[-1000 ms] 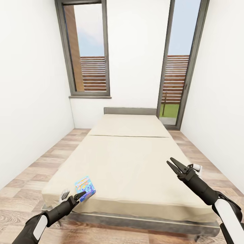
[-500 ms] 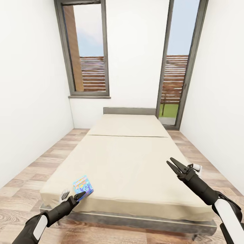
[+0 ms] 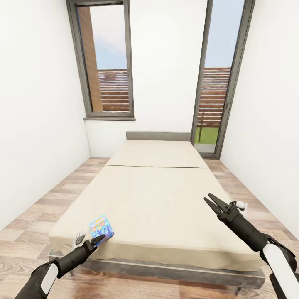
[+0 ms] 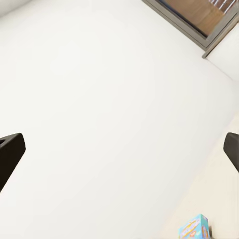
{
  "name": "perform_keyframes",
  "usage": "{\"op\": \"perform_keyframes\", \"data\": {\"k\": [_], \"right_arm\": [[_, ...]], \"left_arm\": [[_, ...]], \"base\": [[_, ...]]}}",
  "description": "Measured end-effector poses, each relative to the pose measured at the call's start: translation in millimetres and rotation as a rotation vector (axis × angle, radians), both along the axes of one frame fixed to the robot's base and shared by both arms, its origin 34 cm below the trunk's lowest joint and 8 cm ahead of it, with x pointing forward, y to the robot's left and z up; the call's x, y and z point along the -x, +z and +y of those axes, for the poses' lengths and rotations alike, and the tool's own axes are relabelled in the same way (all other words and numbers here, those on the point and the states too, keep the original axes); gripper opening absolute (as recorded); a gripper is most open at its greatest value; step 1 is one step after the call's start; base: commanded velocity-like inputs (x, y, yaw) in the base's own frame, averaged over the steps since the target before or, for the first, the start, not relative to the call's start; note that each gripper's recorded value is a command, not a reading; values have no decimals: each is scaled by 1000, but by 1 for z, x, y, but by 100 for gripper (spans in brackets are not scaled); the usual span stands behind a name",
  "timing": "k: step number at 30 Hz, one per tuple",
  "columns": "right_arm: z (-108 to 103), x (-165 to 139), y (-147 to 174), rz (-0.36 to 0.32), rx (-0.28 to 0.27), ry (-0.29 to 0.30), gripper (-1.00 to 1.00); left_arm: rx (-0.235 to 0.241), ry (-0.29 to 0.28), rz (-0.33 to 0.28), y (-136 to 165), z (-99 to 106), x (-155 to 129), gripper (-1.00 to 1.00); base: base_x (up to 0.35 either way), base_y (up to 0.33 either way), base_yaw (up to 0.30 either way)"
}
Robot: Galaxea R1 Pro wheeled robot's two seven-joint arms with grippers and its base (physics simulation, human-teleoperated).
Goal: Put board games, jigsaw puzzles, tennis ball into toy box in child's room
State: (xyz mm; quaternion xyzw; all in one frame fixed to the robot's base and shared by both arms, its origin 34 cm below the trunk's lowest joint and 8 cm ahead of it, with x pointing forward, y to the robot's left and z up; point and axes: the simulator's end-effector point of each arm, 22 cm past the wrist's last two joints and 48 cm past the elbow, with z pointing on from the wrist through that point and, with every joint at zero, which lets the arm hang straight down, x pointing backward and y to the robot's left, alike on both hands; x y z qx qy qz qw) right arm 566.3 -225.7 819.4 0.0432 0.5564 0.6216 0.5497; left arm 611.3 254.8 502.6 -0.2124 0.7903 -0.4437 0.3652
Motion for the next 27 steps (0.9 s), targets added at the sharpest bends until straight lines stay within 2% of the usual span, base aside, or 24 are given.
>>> {"op": "perform_keyframes", "data": {"k": [6,27], "right_arm": [[2,-1,-4,5,19,-3,100],[6,-1,-4,6,11,-3,100]], "left_arm": [[-1,0,0,0,0,0,100],[4,2,3,0,1,0,100]], "base": [[55,26,0],[4,2,0]]}}
